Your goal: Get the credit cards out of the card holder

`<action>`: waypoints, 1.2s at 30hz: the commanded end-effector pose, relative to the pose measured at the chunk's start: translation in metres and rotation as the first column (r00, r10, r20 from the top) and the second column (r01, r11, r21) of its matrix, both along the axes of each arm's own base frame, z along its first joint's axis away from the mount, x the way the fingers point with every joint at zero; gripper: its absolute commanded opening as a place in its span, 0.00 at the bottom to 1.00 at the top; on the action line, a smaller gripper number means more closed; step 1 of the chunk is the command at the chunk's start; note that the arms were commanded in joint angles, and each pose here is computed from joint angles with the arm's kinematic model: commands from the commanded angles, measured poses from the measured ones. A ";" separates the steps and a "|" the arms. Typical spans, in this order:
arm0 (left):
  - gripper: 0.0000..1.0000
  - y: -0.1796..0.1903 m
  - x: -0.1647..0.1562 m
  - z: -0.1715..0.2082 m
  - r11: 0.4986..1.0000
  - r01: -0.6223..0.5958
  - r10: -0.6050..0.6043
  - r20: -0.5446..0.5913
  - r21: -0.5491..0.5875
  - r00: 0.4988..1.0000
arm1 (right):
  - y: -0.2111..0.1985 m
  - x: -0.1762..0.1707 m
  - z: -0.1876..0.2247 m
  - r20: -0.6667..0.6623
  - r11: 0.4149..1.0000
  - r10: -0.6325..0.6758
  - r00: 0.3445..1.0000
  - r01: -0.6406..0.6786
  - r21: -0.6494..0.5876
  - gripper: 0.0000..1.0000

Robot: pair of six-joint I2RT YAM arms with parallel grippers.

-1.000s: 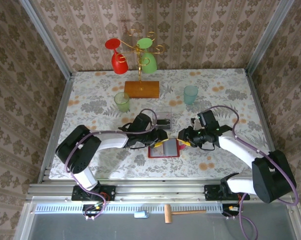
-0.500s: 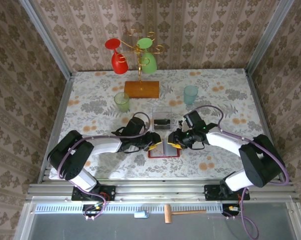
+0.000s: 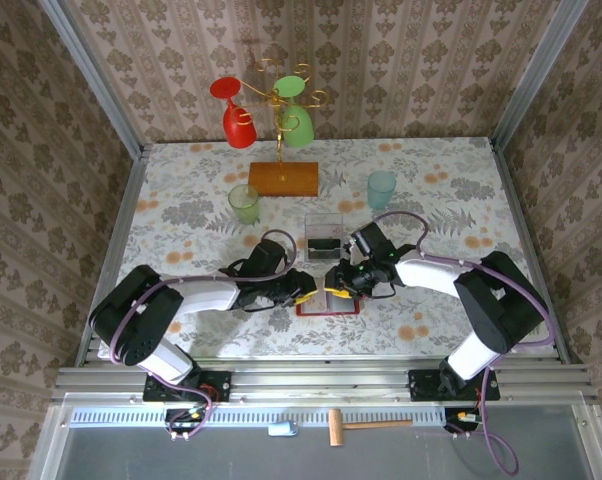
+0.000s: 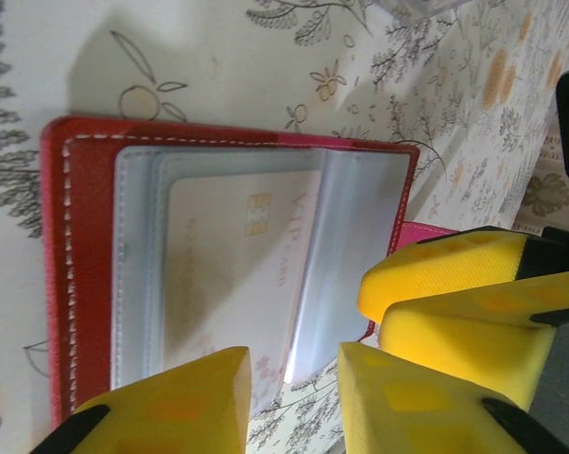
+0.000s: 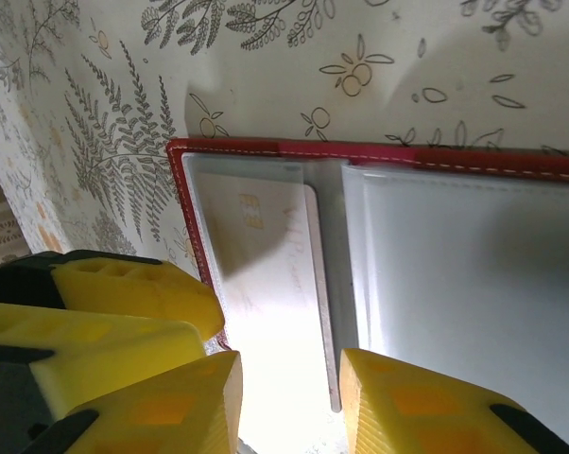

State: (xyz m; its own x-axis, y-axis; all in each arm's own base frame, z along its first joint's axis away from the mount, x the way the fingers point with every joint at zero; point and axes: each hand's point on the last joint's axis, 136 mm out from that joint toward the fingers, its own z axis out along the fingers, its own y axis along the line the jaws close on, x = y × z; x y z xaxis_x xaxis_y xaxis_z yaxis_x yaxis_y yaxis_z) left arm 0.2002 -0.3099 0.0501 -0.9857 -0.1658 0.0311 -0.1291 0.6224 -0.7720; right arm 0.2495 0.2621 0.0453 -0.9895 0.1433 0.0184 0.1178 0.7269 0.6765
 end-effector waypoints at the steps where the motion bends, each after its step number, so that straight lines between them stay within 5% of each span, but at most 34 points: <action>1: 0.28 0.008 0.000 -0.001 1.000 -0.017 0.017 -0.002 0.016 1.000 | 0.010 0.007 0.003 0.010 1.000 0.006 1.000 -0.007 0.016 0.32; 11: 0.19 0.014 -0.005 -0.008 0.999 -0.013 0.013 -0.018 0.036 1.000 | 0.019 0.007 -0.004 -0.008 0.999 0.027 1.000 -0.027 0.018 0.30; 36: 0.19 0.019 -0.006 -0.013 0.998 -0.012 0.013 -0.025 0.058 1.000 | 0.024 0.005 -0.011 -0.022 0.999 0.039 0.999 -0.039 0.016 0.25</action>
